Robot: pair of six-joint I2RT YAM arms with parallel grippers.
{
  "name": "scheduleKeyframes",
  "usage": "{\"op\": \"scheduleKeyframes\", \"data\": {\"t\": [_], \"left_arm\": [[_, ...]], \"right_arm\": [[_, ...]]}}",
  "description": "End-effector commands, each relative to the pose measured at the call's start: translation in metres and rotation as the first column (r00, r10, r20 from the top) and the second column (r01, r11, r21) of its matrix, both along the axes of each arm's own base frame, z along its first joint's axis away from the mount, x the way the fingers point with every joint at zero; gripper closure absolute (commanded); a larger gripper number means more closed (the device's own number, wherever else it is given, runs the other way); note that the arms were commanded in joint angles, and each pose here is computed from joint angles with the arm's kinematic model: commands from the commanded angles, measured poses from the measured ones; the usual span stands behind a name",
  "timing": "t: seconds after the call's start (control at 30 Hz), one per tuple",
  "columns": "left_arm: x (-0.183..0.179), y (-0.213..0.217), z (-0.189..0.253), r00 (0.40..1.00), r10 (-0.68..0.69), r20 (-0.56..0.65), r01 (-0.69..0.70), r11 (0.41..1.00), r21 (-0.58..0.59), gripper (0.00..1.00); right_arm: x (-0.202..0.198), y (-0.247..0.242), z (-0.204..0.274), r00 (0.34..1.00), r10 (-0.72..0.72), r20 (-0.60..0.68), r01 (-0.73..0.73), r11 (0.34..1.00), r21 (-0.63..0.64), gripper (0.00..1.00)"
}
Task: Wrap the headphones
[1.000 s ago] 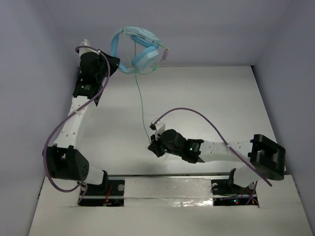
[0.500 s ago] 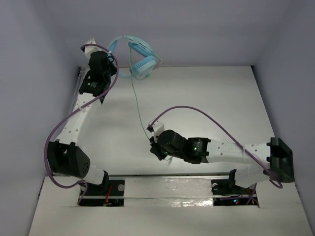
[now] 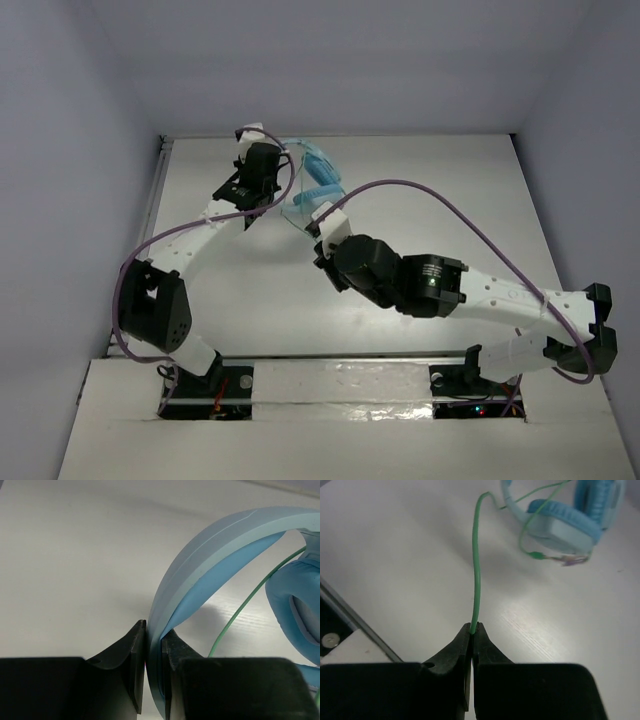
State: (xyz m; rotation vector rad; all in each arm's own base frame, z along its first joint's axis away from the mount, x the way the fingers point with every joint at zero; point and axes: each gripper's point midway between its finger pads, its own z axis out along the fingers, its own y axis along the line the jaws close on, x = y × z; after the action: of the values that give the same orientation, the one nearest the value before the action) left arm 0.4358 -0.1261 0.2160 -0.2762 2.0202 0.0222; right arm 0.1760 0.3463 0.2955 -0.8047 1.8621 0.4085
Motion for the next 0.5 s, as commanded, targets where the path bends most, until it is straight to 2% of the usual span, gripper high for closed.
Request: {"op": "scheduleKeyframes", "data": {"t": [0.0, 0.13, 0.27, 0.47], "left_arm": [[-0.002, 0.002, 0.054, 0.986, 0.028, 0.164, -0.014, 0.996, -0.087, 1.00], [-0.014, -0.012, 0.046, 0.992, -0.052, 0.111, 0.056, 0.998, -0.034, 1.00], [-0.031, -0.018, 0.039, 0.986, -0.144, 0.082, 0.145, 0.989, -0.007, 1.00], [-0.050, -0.007, 0.033, 0.988, -0.145, 0.062, 0.144, 0.989, 0.010, 1.00]], "right_arm": [[0.024, -0.035, 0.028, 0.982, -0.117, 0.152, 0.129, 0.989, -0.076, 1.00], [0.047, -0.057, 0.045, 0.947, -0.202, 0.248, 0.231, 0.969, -0.089, 1.00], [0.077, -0.080, 0.062, 0.909, -0.301, 0.289, 0.320, 0.947, -0.019, 1.00], [0.101, -0.104, 0.073, 0.859, -0.412, 0.304, 0.410, 0.909, 0.073, 1.00]]}}
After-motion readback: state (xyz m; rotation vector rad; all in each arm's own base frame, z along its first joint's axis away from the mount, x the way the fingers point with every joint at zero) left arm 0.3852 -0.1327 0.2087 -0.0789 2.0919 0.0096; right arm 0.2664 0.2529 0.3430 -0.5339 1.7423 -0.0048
